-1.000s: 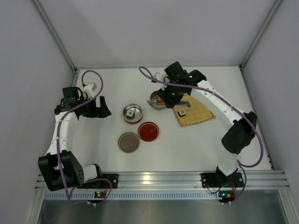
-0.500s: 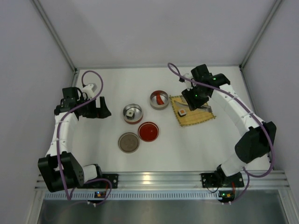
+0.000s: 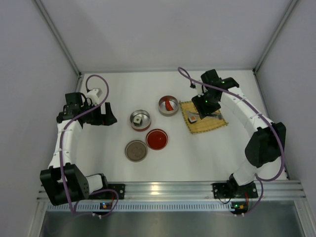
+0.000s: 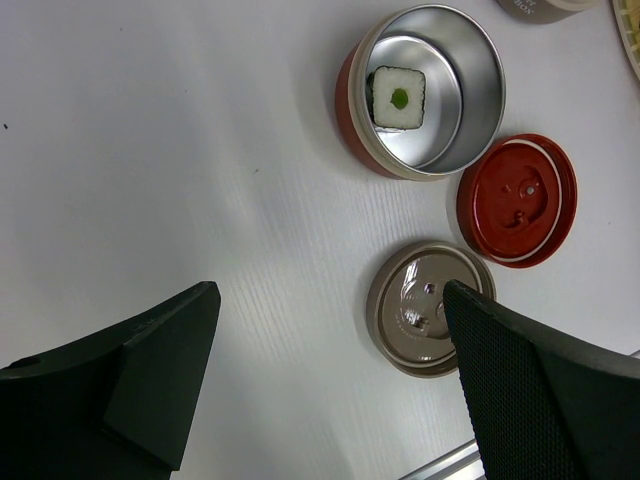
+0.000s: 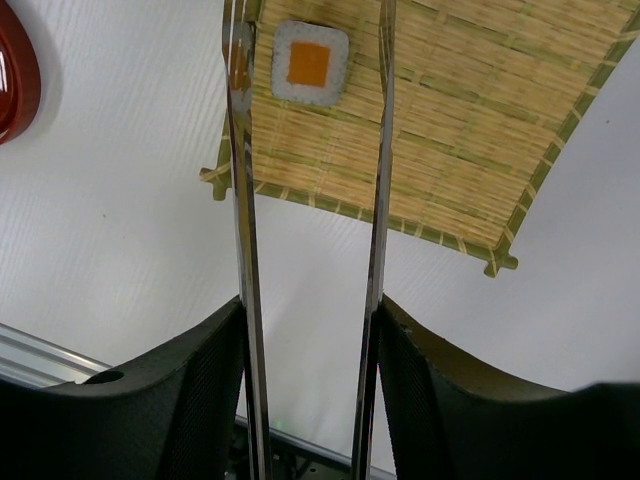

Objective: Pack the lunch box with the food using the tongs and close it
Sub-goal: Pick up the fake food from the plate.

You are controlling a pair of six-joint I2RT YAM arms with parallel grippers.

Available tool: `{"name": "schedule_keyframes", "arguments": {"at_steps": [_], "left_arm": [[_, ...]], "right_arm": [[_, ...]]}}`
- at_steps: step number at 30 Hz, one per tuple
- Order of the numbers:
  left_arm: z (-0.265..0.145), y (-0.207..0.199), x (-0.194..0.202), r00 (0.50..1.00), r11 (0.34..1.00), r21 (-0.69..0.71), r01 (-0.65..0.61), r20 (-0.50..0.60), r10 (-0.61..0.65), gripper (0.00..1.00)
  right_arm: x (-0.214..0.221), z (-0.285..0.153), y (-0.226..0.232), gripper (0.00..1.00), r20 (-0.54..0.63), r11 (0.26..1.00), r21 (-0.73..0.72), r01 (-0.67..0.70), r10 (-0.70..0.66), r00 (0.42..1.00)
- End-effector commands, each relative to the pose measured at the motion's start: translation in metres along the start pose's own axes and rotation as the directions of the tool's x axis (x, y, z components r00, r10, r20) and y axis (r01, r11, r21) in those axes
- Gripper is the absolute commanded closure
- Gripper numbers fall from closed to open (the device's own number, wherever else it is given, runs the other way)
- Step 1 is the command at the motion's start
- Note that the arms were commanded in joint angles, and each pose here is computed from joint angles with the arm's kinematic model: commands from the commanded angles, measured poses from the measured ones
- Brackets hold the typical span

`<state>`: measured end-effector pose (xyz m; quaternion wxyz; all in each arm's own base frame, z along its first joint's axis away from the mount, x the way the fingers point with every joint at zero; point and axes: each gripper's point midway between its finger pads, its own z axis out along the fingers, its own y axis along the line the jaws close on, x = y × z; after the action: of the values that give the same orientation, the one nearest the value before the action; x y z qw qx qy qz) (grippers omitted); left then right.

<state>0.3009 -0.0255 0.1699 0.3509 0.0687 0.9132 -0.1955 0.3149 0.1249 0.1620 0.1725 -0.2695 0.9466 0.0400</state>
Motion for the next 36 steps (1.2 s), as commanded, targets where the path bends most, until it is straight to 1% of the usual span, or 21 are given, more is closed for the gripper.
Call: {"name": "schedule_keyframes", "arguments": {"at_steps": [1,14,24,36], "left_arm": [[-0.008,-0.001,-0.01,0.999,0.999,-0.006,-0.032,0.033,0.032,0.02],[-0.005,0.0,-0.007,0.999,0.999,-0.006,-0.035,0.026,0.035,0.02],[-0.005,0.0,-0.007,0.999,1.0,-0.005,-0.03,0.024,0.03,0.02],[-0.005,0.0,-0.007,0.999,1.0,0.001,-0.024,0.026,0.024,0.02]], "right_arm": [[-0.002,0.003,-0.007,0.49,0.005,0.999,0.01,-0.036,0.036,0.999],[0.001,0.015,-0.004,0.46,-0.008,0.999,-0.017,-0.037,0.036,0.999],[0.001,0.019,0.0,0.48,-0.016,0.999,-0.042,-0.032,0.031,0.999],[0.006,0.028,-0.005,0.49,-0.039,0.999,-0.032,-0.037,0.036,0.999]]}}
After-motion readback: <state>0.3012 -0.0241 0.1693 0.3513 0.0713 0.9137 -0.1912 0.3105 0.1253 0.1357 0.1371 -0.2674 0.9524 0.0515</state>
